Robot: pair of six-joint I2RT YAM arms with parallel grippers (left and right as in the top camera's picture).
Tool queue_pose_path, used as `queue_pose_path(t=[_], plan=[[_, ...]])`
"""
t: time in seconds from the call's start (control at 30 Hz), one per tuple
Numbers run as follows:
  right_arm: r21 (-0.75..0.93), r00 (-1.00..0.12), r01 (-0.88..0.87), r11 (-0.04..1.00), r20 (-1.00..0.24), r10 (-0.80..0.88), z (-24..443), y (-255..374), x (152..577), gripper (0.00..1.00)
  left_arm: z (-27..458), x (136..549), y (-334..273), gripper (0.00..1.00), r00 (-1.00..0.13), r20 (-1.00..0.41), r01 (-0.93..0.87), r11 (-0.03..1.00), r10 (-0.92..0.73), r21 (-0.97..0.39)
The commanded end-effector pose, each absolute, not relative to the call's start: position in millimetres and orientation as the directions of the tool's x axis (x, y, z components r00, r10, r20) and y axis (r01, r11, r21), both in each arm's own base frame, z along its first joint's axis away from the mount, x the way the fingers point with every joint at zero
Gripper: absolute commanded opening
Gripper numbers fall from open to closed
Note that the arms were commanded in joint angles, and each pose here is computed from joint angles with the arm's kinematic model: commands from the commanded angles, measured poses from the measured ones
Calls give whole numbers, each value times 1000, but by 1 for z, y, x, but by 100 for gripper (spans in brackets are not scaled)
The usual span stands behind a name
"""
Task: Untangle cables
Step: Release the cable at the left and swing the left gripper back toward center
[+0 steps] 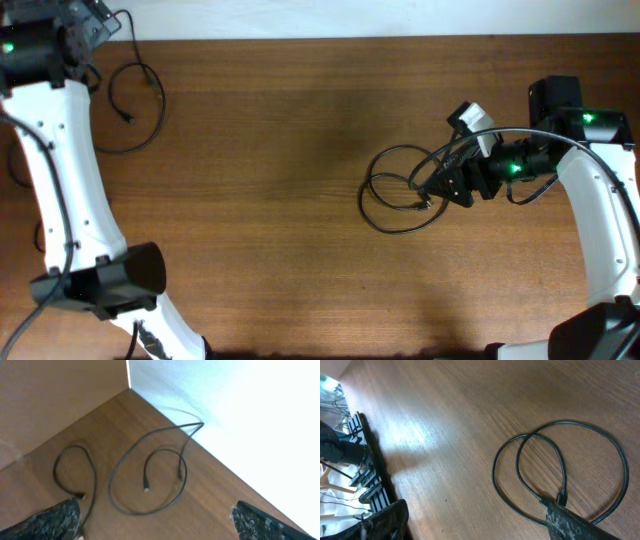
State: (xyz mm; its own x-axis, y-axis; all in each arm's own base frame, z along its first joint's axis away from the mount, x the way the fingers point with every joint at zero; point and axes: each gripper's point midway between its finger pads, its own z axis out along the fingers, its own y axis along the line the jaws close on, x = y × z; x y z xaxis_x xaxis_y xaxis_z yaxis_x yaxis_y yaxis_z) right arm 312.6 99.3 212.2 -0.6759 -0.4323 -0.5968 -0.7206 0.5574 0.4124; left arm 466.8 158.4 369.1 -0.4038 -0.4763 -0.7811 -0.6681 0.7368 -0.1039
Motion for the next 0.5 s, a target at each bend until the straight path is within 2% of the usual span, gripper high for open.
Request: queue_pose_path(t=[0.0,0.23,0.4,0.43,0.47], plan=[[380,-650,-739,557,-621,-438,222,99,312,86,353,458,139,99,-490,-724,-636,767,-486,-84],[380,-651,-738,557,-620,-438,222,99,312,87,323,442,77,98,-669,-581,-521,850,-464,-80],[379,-650,-739,557,-621,-438,222,99,312,87,308,426,15,99,-799,-499,-380,925,-336,-16],[379,-650,-739,557,-621,-438,222,99,312,87,307,425,8,100,-809,-492,-362,932,-321,-12],[380,-650,-738,557,-621,-438,222,99,312,96,304,422,-8,99,-827,-480,-329,944,-291,-6]])
